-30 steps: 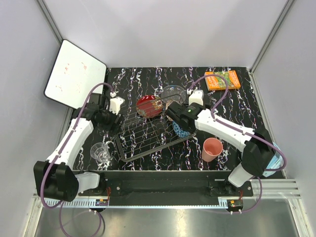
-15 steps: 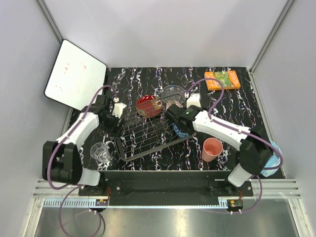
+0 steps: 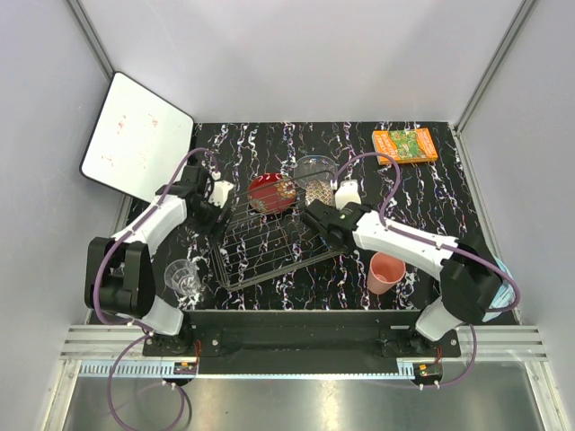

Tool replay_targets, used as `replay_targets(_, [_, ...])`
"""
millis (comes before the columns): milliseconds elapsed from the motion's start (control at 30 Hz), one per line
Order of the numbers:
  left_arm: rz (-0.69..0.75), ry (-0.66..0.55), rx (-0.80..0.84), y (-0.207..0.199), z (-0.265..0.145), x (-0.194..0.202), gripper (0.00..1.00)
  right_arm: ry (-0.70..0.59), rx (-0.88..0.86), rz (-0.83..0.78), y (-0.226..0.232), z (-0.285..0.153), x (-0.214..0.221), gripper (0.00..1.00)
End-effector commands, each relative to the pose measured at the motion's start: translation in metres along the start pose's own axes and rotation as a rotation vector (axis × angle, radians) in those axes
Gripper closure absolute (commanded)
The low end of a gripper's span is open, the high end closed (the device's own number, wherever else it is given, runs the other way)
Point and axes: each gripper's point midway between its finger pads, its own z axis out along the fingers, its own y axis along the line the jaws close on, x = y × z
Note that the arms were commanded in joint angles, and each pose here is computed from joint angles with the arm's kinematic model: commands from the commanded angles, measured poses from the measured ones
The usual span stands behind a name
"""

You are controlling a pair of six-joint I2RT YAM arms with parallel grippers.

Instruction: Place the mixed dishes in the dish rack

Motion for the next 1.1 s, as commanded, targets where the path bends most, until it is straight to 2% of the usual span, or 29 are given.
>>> replay_targets(0, [0.051, -0.092, 0.04, -0.012, -0.003, -0.033, 0.24, -0.048, -0.233, 0.095, 0.044, -0.022, -0.018, 0.31])
replay_targets(400, [0.076, -0.089, 0.032, -0.013, 0.0, -0.034, 0.24, -0.05, -0.35, 0.065, 0.072, -0.031, -0.024, 0.34])
replay_targets(633, [0.08, -0.087, 0.02, -0.011, 0.0, -0.034, 0.24, -0.085, -0.231, 0.074, 0.035, -0.03, -0.022, 0.33])
replay_targets(767, [0.084, -0.088, 0.018, -0.011, 0.0, -0.032, 0.25, -0.154, -0.269, 0.145, 0.016, -0.055, -0.048, 0.33])
replay_targets(867, [0.076, -0.09, 0.021, -0.011, 0.0, -0.033, 0.25, -0.219, -0.364, 0.126, 0.031, -0.072, -0.067, 0.33])
replay_targets(1067, [0.081, -0.106, 0.009, -0.011, -0.005, -0.035, 0.25, -0.244, -0.417, -0.049, 0.075, -0.089, -0.066, 0.31])
